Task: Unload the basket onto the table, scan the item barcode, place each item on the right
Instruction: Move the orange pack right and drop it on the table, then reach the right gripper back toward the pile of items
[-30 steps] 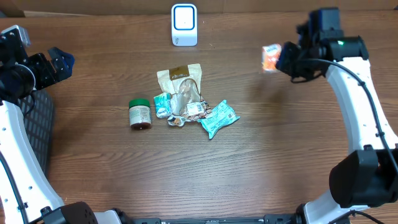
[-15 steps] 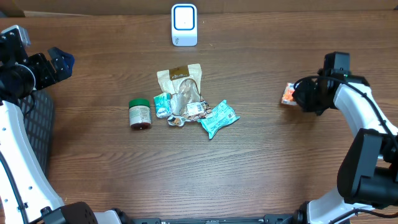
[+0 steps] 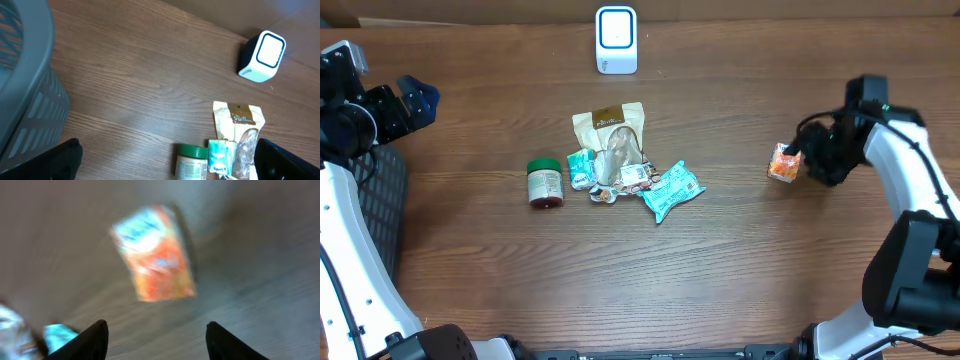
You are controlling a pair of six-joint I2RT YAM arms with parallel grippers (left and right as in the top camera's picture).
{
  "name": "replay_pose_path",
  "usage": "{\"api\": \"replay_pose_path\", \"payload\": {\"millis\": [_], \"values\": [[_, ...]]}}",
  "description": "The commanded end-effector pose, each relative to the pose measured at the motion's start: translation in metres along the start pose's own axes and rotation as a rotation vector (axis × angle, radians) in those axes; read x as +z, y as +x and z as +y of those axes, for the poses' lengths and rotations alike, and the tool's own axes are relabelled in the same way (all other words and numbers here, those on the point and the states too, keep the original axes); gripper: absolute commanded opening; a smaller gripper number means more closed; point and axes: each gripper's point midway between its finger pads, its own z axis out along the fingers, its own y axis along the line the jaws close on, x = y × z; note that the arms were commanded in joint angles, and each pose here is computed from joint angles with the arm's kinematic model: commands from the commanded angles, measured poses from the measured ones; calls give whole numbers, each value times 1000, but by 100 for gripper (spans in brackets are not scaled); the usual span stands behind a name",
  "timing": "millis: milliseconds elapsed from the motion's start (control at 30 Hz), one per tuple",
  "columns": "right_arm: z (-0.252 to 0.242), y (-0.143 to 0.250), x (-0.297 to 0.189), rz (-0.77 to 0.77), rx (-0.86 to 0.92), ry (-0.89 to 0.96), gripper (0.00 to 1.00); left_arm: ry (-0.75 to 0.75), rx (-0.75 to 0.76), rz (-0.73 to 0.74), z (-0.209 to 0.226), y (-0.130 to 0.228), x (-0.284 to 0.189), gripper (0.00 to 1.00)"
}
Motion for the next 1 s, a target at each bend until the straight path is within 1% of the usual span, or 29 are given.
{"api": "replay_pose_path", "payload": {"millis": [0, 133, 300, 367, 467, 567, 633, 667, 767, 833, 967], "values": [[63, 1, -40, -13, -202, -182, 63, 20, 7, -20, -7, -5, -6, 99], [99, 28, -37, 33, -315, -236, 62, 20, 7, -20, -7, -5, -6, 100], [135, 79, -17, 112, -452, -237, 60, 20, 7, -20, -7, -5, -6, 100], [148, 103, -9, 141, -492, -239, 57, 20, 7, -20, -7, -5, -6, 100], [166, 138, 5, 172, -540, -246, 45, 20, 7, -20, -7, -5, -6, 100], [176, 167, 24, 178, -527, -222, 18, 20, 7, -20, -7, -5, -6, 100], [180, 187, 36, 189, -518, -222, 6, 20, 7, -20, -7, -5, -6, 100], [182, 196, 41, 196, -523, -227, 4, 20, 7, -20, -7, -5, -6, 100], [186, 227, 55, 217, -555, -244, 4, 20, 7, -20, -7, -5, -6, 100], [186, 240, 65, 217, -565, -244, 4, 20, 7, -20, -7, -5, -6, 100], [171, 241, 81, 163, -483, -166, 4, 20, 7, -20, -7, -5, -6, 99]]}}
